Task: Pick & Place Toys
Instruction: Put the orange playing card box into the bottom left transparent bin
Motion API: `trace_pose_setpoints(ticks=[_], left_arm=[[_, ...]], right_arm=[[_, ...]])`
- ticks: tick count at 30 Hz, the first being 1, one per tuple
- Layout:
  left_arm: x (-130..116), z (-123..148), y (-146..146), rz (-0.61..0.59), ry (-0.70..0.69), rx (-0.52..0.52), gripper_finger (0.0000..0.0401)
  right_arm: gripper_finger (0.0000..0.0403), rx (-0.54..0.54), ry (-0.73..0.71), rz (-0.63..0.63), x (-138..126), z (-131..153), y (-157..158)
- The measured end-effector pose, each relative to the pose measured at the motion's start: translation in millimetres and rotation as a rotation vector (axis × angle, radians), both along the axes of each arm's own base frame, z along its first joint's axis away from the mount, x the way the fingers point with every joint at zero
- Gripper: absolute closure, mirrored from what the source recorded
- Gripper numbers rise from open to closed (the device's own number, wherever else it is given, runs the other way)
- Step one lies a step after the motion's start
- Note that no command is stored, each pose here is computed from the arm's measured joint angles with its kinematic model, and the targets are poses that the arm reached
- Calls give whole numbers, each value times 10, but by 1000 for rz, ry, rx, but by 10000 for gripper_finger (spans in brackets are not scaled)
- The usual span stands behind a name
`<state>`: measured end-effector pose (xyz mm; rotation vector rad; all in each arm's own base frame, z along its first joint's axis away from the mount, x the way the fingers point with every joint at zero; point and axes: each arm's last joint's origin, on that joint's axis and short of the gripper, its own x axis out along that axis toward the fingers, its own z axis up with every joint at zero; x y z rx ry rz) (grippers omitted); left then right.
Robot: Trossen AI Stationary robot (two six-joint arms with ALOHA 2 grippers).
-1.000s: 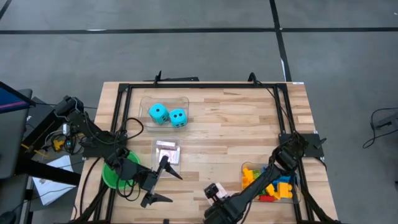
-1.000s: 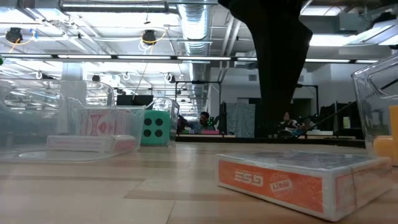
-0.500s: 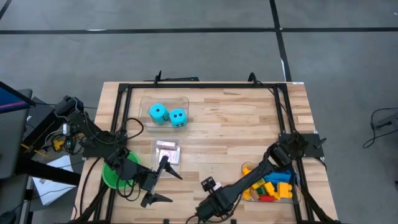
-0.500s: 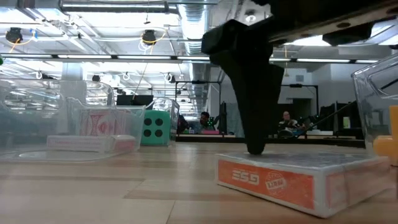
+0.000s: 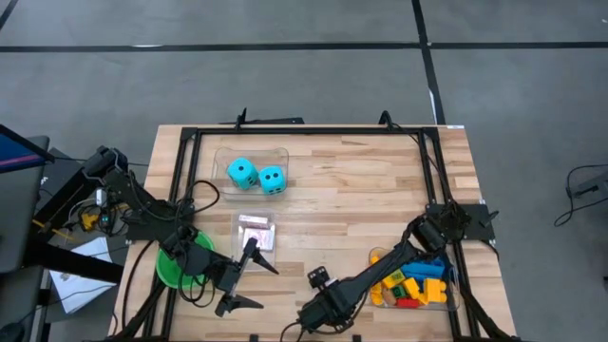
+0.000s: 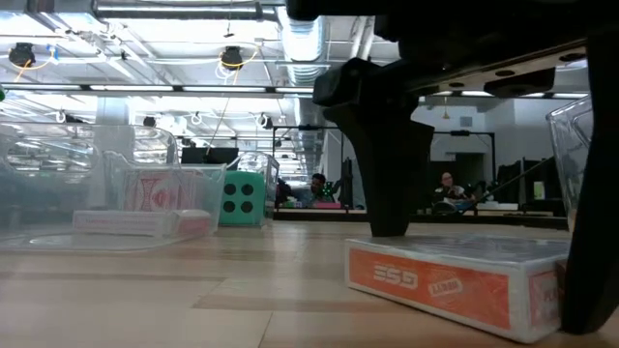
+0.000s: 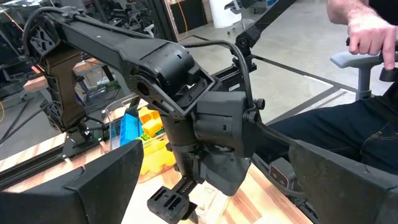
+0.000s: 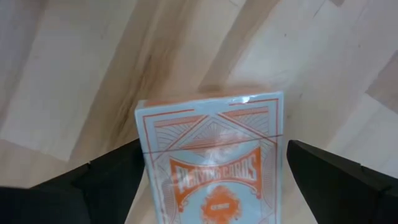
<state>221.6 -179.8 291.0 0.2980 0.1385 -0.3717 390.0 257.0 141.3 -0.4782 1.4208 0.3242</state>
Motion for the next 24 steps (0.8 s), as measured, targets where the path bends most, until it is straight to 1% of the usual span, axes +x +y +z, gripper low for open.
trace_pose_setpoints(ticks=[7,15,18,22,24], left_arm=[[0,0,0,0,0,0,3],[0,0,0,0,0,0,3],[0,0,0,0,0,0,3],[0,0,1,0,0,0,3],[1,0,1,0,0,0,3]], right_arm=[[23,3,0,-4,-19,-69,-6],[27,40,24,-10,6,-93,-36],[51,68,42,-11,9,-95,-40],[102,67,38,-6,1,-75,-34],[103,65,26,-6,-6,-45,-25]])
